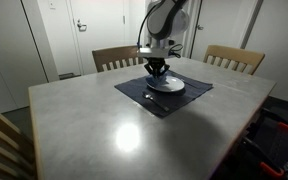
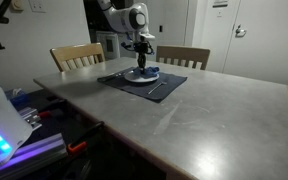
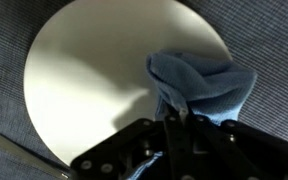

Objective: Use the cloth to wipe the plate

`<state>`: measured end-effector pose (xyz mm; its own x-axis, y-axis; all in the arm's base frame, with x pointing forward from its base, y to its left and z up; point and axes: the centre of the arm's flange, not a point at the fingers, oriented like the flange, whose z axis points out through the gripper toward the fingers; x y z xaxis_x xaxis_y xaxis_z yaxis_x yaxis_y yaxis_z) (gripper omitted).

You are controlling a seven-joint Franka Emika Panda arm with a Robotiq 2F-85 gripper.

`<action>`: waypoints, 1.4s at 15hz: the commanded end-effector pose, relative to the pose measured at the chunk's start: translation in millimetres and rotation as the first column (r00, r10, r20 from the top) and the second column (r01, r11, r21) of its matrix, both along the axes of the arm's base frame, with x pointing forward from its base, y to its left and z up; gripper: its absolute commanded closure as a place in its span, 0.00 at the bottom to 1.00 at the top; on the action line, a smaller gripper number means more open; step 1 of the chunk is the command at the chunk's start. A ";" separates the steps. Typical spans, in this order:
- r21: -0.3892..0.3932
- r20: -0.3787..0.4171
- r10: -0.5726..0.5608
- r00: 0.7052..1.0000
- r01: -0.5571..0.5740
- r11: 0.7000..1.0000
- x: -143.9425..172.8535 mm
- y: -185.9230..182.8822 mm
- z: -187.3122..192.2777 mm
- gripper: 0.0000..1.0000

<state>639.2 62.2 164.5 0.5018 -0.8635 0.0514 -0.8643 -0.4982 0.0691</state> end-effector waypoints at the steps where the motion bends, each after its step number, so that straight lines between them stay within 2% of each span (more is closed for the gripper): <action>1: 0.141 -0.022 0.004 1.000 -0.001 0.990 -14.5 4.8 -0.6 0.98; 5: 0.255 -0.074 0.037 0.997 -0.017 0.967 -18.1 0.5 1.0 0.98; 7: 0.301 -0.116 0.094 0.989 -0.055 0.952 -21.5 -7.2 0.0 0.98; 11: 0.376 -0.228 0.238 0.944 -0.140 0.916 -37.6 -25.9 -1.9 0.98; 13: 0.362 -0.294 0.259 0.920 -0.143 0.921 -45.0 -37.3 -2.9 0.98; 17: 0.231 -0.403 0.257 0.878 -0.175 0.957 -53.5 -63.3 -6.5 0.98; 19: 0.149 -0.415 0.241 0.877 -0.196 0.969 -54.1 -73.2 -8.2 0.98; 21: 0.070 -0.393 0.209 0.896 -0.198 0.978 -52.2 -77.5 -8.7 0.98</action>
<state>589.7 -10.6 155.4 0.6288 -0.7186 -0.2970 -0.6417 -0.6953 0.3239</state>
